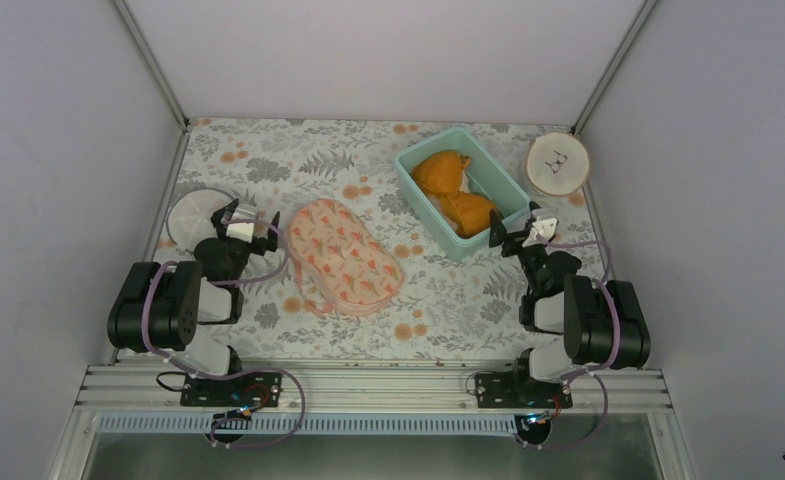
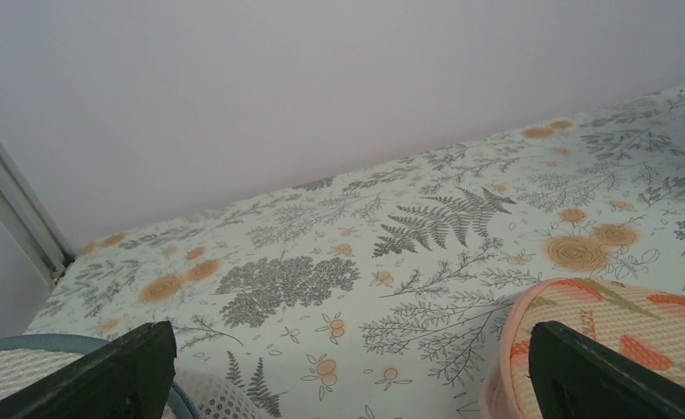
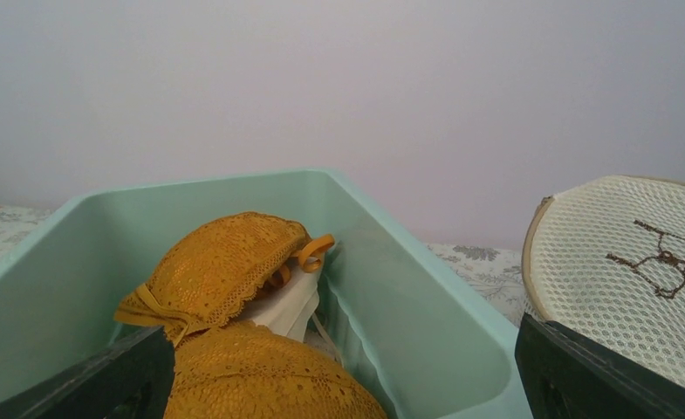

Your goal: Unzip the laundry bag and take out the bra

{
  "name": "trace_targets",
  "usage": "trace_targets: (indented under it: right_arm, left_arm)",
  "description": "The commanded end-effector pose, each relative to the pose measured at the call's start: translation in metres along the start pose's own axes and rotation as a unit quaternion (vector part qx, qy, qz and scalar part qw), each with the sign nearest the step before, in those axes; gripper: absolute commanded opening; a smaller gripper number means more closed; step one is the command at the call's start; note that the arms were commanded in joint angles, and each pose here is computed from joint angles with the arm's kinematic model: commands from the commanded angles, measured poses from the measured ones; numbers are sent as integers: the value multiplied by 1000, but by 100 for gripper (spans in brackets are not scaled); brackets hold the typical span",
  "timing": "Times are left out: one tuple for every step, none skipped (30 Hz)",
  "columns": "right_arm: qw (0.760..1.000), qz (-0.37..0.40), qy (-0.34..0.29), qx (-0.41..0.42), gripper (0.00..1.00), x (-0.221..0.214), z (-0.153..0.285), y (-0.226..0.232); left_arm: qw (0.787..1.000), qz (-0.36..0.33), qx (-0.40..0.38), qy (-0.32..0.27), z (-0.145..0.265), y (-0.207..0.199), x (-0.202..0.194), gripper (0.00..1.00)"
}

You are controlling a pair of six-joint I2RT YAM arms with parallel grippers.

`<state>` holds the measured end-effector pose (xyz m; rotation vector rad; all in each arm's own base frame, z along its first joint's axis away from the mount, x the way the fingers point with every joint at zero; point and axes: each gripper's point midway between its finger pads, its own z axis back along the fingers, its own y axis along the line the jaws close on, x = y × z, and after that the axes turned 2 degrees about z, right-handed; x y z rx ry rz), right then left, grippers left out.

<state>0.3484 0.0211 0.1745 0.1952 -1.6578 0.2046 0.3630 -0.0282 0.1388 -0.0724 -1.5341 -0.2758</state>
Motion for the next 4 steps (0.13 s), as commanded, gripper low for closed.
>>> trace_targets:
  right_arm:
    - [1000,14,12,-4,100,-7,-3,0]
    - [1000,14,13,-4,100,-8,-3,0]
    - [1000,14,13,-5,100,-8,-3,-1]
    - [1000,14,13,-4,100,-8,-3,-1]
  left_arm:
    - [1000,-1,-12,-17,-3,-3,9,100]
    - [1000,-1,-12,-17,-3,-4,9,100]
    - [1000,-1,-12,-18,-3,-3,9,100]
    - [1000,-1,-11,-17,-3,-3,9,100]
